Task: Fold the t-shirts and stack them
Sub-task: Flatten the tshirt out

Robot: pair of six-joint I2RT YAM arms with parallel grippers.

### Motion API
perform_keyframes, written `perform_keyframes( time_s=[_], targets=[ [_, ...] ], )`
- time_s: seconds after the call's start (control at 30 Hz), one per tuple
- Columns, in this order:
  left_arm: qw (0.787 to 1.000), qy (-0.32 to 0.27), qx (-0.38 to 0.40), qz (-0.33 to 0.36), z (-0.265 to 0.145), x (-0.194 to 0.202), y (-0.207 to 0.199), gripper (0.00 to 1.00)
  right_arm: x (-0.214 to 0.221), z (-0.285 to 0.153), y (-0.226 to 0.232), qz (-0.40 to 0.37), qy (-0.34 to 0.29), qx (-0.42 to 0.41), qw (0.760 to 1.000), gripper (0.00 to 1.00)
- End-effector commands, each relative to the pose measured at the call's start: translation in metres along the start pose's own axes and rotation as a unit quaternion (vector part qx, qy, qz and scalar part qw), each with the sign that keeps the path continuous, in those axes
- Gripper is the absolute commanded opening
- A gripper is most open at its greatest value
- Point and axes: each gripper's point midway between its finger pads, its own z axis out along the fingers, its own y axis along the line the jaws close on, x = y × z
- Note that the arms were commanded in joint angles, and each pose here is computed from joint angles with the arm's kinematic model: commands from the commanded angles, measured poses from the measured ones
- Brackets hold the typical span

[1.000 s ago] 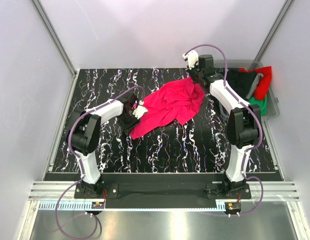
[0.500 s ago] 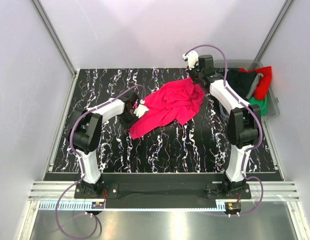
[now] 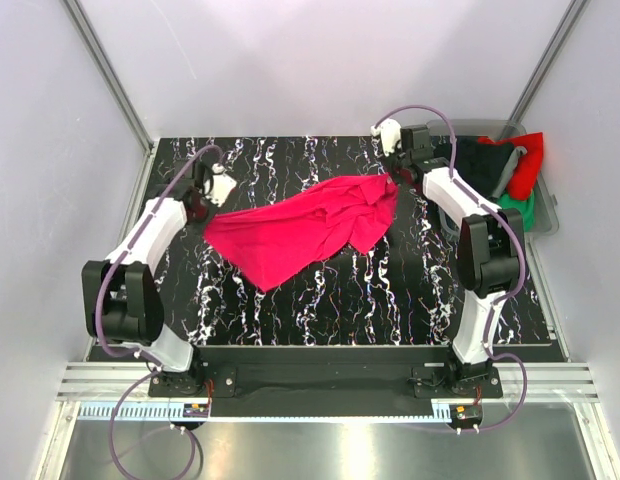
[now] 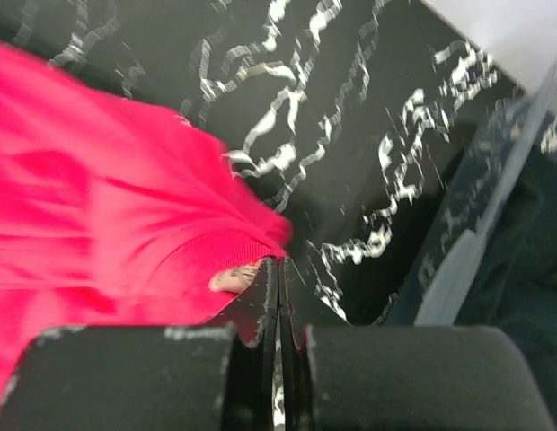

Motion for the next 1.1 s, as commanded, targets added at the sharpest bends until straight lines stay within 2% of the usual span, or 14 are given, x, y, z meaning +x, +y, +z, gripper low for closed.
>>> perform_keyframes(
  time_s=[0.0, 0.1, 0.33, 0.37, 0.4, 0.43, 0.47, 0.53, 0.6, 0.7, 0.8, 0.87, 1.0, 1.07],
  targets=[
    [0.999, 0.001, -0.026, 0.019, 0.007, -0.009, 0.017, 0.0, -0.002, -0.003, -0.027, 0.008, -0.001, 0.038, 0.999, 0.0],
    [1.0, 0.0, -0.008, -0.004, 0.026, -0.029, 0.014, 0.0, 0.0, 0.019, -0.046, 0.029, 0.005, 0.061, 0.998, 0.0],
    [1.0, -0.008, -0.006, 0.002, 0.043, -0.062, 0.013, 0.0, -0.075, 0.056, -0.082, 0.041, -0.085, 0.076, 0.993, 0.0],
    [1.0, -0.008, -0.01, 0.004, 0.043, -0.065, 0.014, 0.0, -0.075, 0.061, -0.084, 0.04, -0.085, 0.08, 0.992, 0.06],
    [1.0, -0.009, -0.012, 0.004, 0.043, -0.066, 0.015, 0.0, -0.068, 0.07, -0.083, 0.035, -0.078, 0.083, 0.993, 0.18],
    [1.0, -0.009, -0.015, 0.001, 0.042, -0.067, 0.016, 0.0, -0.062, 0.073, -0.086, 0.033, -0.068, 0.093, 0.993, 0.45],
    [1.0, -0.012, -0.018, -0.001, 0.04, -0.069, 0.018, 0.0, -0.057, 0.073, -0.087, 0.029, -0.059, 0.101, 0.993, 0.53],
    [1.0, -0.016, -0.022, -0.003, 0.037, -0.072, 0.019, 0.0, -0.043, 0.062, -0.097, 0.03, -0.04, 0.12, 0.991, 0.6],
    [0.999, -0.022, -0.024, -0.006, 0.033, -0.075, 0.018, 0.0, -0.053, 0.03, -0.109, 0.042, -0.057, 0.116, 0.991, 0.62],
    [0.999, -0.021, -0.025, 0.005, 0.033, -0.077, 0.012, 0.0, -0.052, -0.006, -0.093, 0.003, -0.069, 0.037, 0.997, 0.58],
    [0.999, -0.019, -0.026, 0.012, 0.035, -0.078, 0.008, 0.0, -0.029, -0.031, -0.026, -0.05, -0.053, -0.134, 0.988, 0.46],
    [0.999, -0.019, -0.026, 0.014, 0.035, -0.08, 0.007, 0.0, -0.015, -0.039, 0.006, -0.035, -0.046, -0.209, 0.976, 0.44],
    [0.999, -0.019, -0.026, 0.021, 0.037, -0.085, 0.002, 0.0, 0.03, -0.041, 0.055, 0.034, 0.043, -0.329, 0.943, 0.37],
    [0.999, -0.019, -0.026, 0.022, 0.037, -0.085, 0.0, 0.0, 0.028, -0.041, 0.063, 0.054, 0.049, -0.358, 0.931, 0.37]
  ],
)
